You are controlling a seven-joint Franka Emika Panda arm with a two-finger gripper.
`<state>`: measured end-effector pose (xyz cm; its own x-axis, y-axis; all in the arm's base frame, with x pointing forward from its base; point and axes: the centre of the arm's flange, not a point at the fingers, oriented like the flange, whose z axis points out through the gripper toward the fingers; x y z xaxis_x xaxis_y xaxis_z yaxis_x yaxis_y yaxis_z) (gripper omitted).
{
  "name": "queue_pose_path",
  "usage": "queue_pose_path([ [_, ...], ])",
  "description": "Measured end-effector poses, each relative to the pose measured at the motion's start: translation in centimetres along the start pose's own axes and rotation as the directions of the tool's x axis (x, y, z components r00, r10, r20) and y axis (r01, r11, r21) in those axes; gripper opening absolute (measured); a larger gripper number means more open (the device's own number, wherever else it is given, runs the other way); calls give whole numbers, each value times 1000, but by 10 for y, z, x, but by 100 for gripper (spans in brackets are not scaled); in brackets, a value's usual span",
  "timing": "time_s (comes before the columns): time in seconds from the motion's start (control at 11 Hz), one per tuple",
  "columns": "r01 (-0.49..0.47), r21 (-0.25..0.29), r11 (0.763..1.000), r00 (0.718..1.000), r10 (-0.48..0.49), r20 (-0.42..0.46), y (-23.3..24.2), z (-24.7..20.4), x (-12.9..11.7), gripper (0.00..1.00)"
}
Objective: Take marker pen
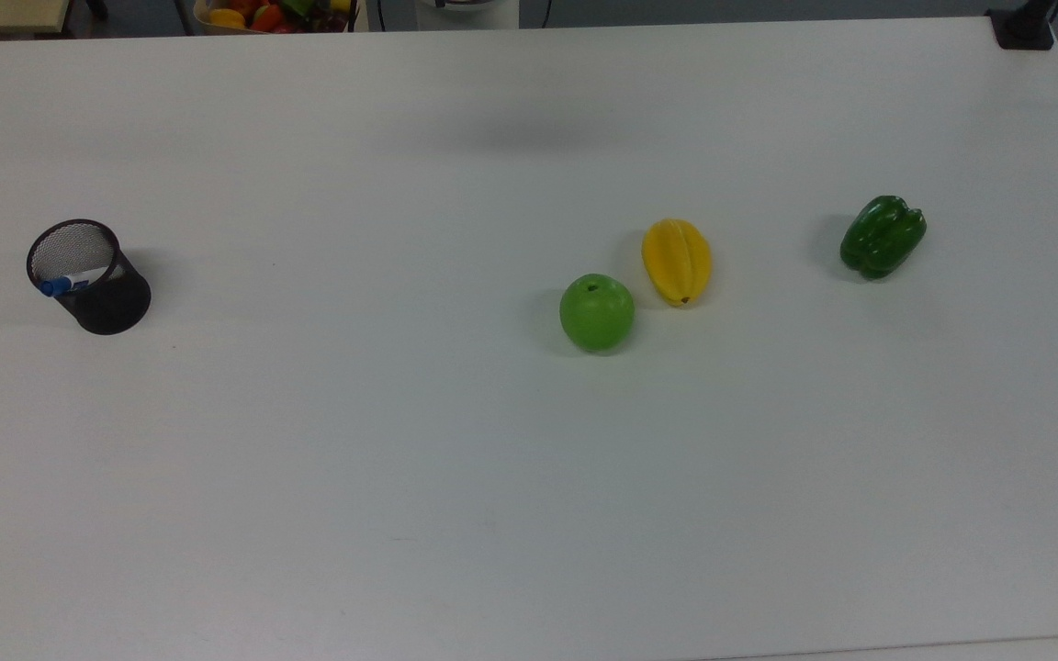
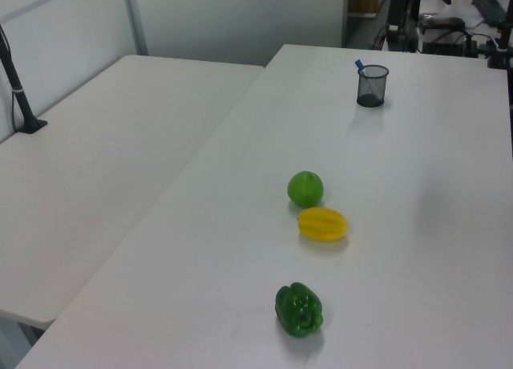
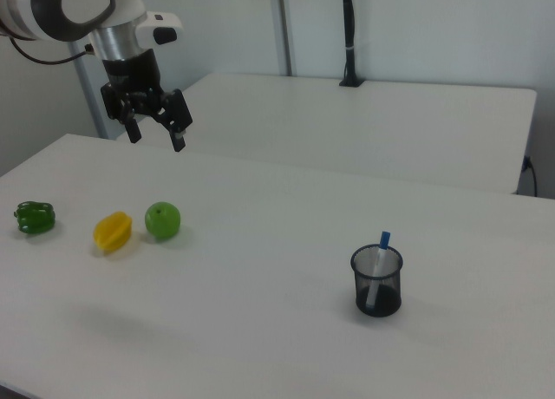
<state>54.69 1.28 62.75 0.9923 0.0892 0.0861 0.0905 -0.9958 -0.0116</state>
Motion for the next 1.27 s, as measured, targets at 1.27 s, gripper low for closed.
queue_pose_path([
  [1.27, -83, -16, 996, 988, 80, -133, 90, -13, 5, 100],
])
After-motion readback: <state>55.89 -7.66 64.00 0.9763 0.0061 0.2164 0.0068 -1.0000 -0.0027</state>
